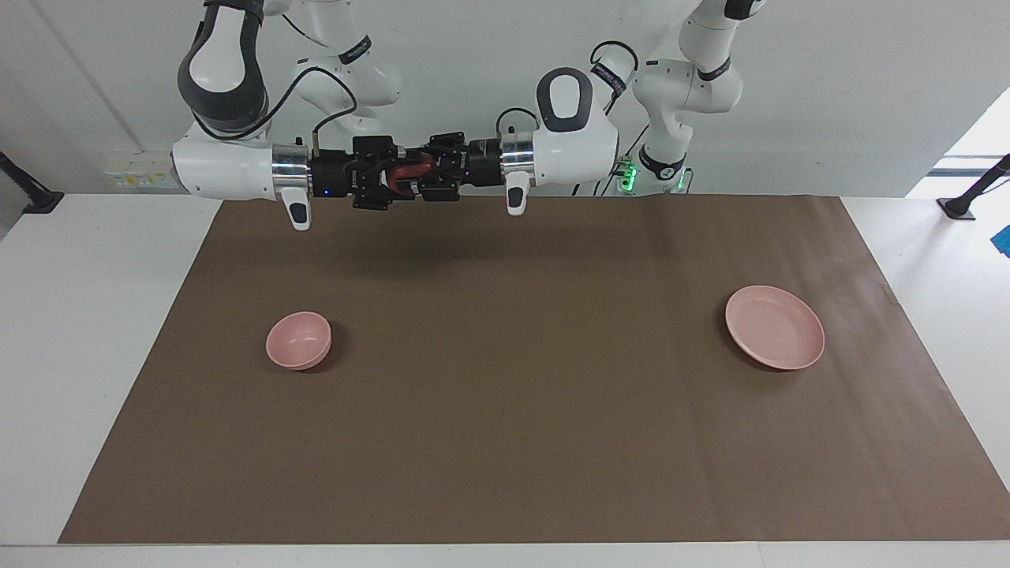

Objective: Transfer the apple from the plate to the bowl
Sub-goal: 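Close the right gripper on the apple held by the left gripper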

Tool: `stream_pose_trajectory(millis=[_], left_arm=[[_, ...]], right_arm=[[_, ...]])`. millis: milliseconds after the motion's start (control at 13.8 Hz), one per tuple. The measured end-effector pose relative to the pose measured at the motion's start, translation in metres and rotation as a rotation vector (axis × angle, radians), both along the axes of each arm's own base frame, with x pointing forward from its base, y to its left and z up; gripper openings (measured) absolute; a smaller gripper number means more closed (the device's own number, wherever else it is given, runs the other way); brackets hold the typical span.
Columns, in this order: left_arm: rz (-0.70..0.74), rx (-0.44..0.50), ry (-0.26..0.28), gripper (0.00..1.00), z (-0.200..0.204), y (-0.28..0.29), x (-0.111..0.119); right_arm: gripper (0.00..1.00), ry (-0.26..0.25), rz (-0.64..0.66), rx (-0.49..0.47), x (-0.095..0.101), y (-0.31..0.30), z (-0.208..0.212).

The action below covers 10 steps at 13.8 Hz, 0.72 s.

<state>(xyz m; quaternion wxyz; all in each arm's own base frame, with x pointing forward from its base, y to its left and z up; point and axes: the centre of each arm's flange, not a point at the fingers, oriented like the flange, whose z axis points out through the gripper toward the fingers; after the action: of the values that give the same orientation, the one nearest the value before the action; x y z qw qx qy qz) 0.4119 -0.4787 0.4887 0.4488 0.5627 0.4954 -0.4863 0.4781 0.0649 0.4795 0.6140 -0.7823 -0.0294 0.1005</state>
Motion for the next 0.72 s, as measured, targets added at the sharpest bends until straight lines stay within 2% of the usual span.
stream_pose_trajectory(millis=[217,362,724], left_arm=[[0.001,0.001,0.0,0.74,-0.0001,0.0001,0.0001],[0.002,0.001,0.001,0.74,0.0002,0.0,-0.0002],[0.002,0.002,0.007,0.74,-0.0004,-0.0003,-0.0008]], right_arm=[[1.0,0.005,0.015,0.008,-0.0019,0.0014,0.0006],[0.84,0.008,0.017,0.009,-0.0024,0.0008,0.0006],[0.84,0.025,0.017,0.001,-0.0027,0.0007,0.0003]])
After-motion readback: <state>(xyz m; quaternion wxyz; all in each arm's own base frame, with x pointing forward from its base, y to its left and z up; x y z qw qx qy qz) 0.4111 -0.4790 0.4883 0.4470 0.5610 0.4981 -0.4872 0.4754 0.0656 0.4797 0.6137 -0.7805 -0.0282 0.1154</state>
